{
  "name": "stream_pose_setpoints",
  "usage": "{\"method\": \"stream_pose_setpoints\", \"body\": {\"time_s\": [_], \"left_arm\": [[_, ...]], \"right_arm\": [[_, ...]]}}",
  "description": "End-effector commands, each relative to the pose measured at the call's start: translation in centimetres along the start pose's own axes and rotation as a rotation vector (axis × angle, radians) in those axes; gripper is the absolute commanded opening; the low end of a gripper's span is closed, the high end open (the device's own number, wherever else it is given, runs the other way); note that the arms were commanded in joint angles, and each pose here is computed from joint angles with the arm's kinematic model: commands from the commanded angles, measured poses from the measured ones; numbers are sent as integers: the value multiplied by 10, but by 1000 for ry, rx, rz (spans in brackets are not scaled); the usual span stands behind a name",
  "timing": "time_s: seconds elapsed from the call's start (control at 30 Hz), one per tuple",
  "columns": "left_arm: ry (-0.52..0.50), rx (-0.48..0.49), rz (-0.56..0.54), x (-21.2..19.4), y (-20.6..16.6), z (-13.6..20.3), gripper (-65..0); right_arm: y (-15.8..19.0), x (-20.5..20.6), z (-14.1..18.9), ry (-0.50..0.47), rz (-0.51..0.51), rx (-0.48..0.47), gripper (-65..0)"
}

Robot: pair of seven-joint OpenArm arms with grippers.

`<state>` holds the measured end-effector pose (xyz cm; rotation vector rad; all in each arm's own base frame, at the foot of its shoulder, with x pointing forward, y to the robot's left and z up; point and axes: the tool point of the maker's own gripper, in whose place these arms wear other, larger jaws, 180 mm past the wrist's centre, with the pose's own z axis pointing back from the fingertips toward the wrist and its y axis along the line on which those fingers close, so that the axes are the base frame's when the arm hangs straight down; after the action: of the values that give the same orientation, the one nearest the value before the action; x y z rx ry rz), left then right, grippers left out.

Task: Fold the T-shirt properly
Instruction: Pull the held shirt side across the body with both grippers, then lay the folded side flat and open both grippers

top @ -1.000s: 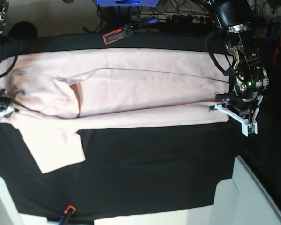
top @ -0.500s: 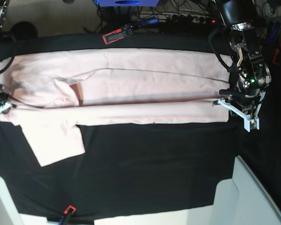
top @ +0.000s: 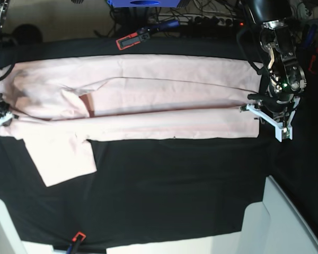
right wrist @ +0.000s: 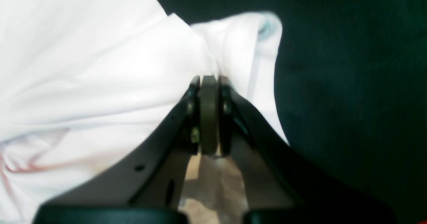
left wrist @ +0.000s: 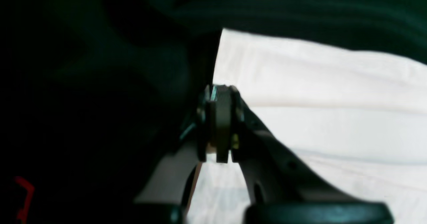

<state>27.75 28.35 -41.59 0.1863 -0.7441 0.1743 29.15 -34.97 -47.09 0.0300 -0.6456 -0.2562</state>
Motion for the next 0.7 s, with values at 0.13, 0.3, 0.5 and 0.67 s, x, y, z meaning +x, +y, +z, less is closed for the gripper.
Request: {"method": "stream_pose_setpoints", "body": {"time_s": [0.13,0.3,0.5,0.67], "left_arm": [[-48,23,-5,16,8,2,-650],[-47,16,-11,16,4,2,-650],[-46,19,-8,16,6,2,-650],[-46,21,-6,16,7,2,-650]], "right_arm": [[-27,26,13,-53,32,-49,-650],[-28,21,13,-44,30,-50,-650],[-28,20,12,-41,29,-49,-650],[-22,16,10,-39,15,-41,-650]]}}
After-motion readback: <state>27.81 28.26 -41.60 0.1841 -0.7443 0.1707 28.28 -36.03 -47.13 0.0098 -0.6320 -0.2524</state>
